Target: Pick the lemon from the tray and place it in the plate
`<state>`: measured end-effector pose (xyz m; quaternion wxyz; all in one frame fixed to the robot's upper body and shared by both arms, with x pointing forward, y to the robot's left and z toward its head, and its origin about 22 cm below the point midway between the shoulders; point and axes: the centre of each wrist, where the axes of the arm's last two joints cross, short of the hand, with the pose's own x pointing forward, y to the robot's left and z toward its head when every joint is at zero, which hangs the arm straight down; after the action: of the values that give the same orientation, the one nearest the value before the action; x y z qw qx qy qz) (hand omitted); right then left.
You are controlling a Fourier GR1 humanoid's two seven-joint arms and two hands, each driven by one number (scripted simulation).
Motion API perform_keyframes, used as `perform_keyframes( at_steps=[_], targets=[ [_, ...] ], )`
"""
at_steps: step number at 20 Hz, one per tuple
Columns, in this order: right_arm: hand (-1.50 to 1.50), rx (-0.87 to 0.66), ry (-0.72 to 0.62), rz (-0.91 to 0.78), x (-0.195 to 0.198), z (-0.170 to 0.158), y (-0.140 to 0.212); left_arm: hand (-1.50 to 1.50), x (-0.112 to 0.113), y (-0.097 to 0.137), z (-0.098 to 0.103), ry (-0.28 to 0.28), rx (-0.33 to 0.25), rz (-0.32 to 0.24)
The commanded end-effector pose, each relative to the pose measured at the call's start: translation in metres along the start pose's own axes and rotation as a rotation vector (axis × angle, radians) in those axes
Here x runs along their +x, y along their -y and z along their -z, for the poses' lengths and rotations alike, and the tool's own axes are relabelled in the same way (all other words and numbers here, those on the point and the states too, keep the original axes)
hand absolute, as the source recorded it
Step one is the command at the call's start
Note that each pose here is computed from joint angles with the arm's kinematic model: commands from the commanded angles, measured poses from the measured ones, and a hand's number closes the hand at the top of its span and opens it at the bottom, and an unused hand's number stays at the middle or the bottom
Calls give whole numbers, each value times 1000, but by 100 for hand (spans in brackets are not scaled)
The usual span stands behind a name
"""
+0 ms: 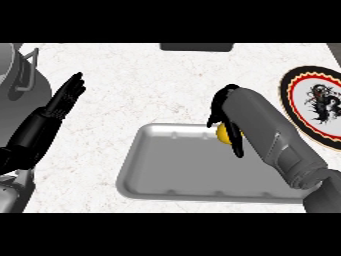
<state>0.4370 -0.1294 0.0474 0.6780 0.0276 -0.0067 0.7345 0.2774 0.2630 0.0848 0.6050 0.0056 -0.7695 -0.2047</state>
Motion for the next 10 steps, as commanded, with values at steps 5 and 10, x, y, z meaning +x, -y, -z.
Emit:
perform_keyframes(
  at_steps=[5,10],
  targets=[
    [-150,110,-44,-57,8,28,-14,0,-8,-6,-1,-13,9,-13],
    [-150,109,-27,-99,-8,44,-29,0,3,5,-8,-14,10,-1]
  ],
)
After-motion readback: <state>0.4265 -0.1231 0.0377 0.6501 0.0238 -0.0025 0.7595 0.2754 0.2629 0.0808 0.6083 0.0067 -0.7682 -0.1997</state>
